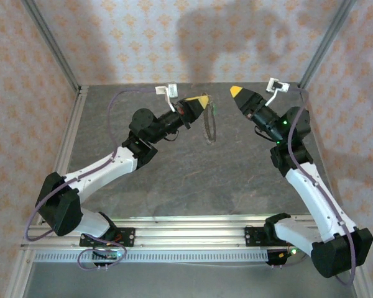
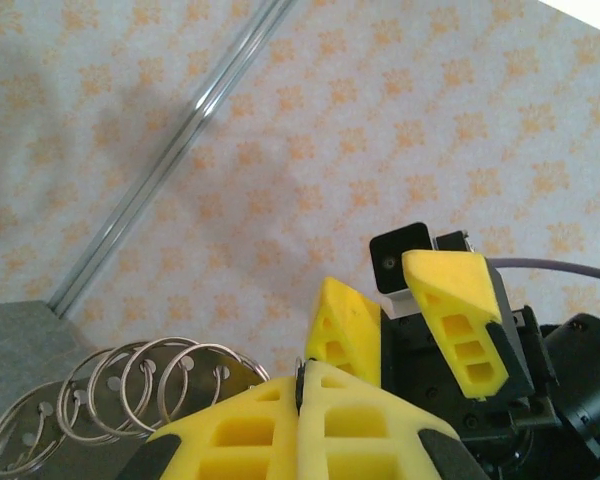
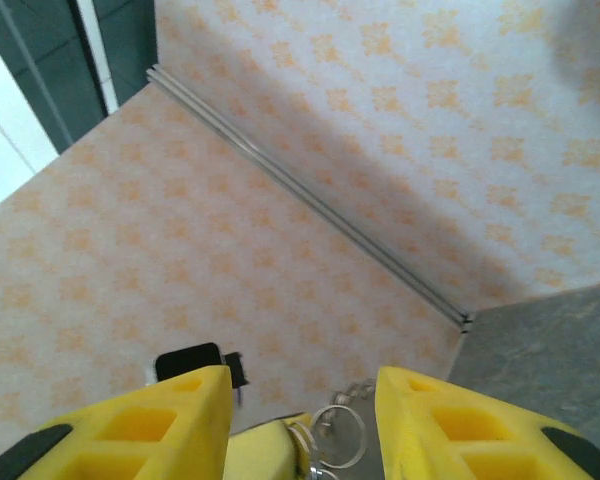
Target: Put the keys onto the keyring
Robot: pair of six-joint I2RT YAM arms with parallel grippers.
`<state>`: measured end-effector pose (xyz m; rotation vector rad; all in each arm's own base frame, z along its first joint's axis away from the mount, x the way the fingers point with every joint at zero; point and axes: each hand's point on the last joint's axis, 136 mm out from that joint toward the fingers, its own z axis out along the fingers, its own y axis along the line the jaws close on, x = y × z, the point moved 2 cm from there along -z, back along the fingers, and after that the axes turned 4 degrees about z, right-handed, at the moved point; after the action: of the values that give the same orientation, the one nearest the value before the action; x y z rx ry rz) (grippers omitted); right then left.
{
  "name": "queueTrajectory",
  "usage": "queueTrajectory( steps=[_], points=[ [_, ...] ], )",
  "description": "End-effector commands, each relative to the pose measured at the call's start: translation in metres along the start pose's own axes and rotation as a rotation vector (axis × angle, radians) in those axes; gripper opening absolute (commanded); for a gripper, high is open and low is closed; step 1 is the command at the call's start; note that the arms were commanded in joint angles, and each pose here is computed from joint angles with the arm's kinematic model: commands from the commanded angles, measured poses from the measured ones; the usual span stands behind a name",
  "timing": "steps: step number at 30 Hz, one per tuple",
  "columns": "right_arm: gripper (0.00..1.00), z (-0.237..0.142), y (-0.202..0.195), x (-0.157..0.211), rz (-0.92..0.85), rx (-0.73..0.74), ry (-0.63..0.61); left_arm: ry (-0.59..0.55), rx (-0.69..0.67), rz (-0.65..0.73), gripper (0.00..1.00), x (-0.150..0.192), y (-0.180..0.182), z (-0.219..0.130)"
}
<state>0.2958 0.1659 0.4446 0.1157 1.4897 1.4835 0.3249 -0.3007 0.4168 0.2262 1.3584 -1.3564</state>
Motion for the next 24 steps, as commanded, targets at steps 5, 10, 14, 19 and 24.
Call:
queueTrajectory(
  steps=[5,10,14,19,24],
  points=[
    [0.42,0.022,0.017,0.007,-0.026,-0.112,-0.010,-0.157,0.078,-0.055,0.00,-0.030,-0.019,-0.002],
    [0.42,0.031,0.012,0.014,-0.011,-0.126,0.010,-0.165,0.075,-0.072,0.00,-0.032,-0.017,-0.001],
    [0.41,0.033,0.015,0.021,-0.009,-0.147,0.034,-0.164,0.078,-0.072,0.00,-0.033,-0.018,0.001],
    [0.38,0.036,0.022,0.030,-0.009,-0.178,0.063,-0.163,0.072,-0.076,0.00,-0.033,-0.017,0.001],
    [0.35,0.035,0.024,0.035,-0.001,-0.189,0.078,-0.166,0.070,-0.078,0.00,-0.034,-0.018,0.001]
  ],
)
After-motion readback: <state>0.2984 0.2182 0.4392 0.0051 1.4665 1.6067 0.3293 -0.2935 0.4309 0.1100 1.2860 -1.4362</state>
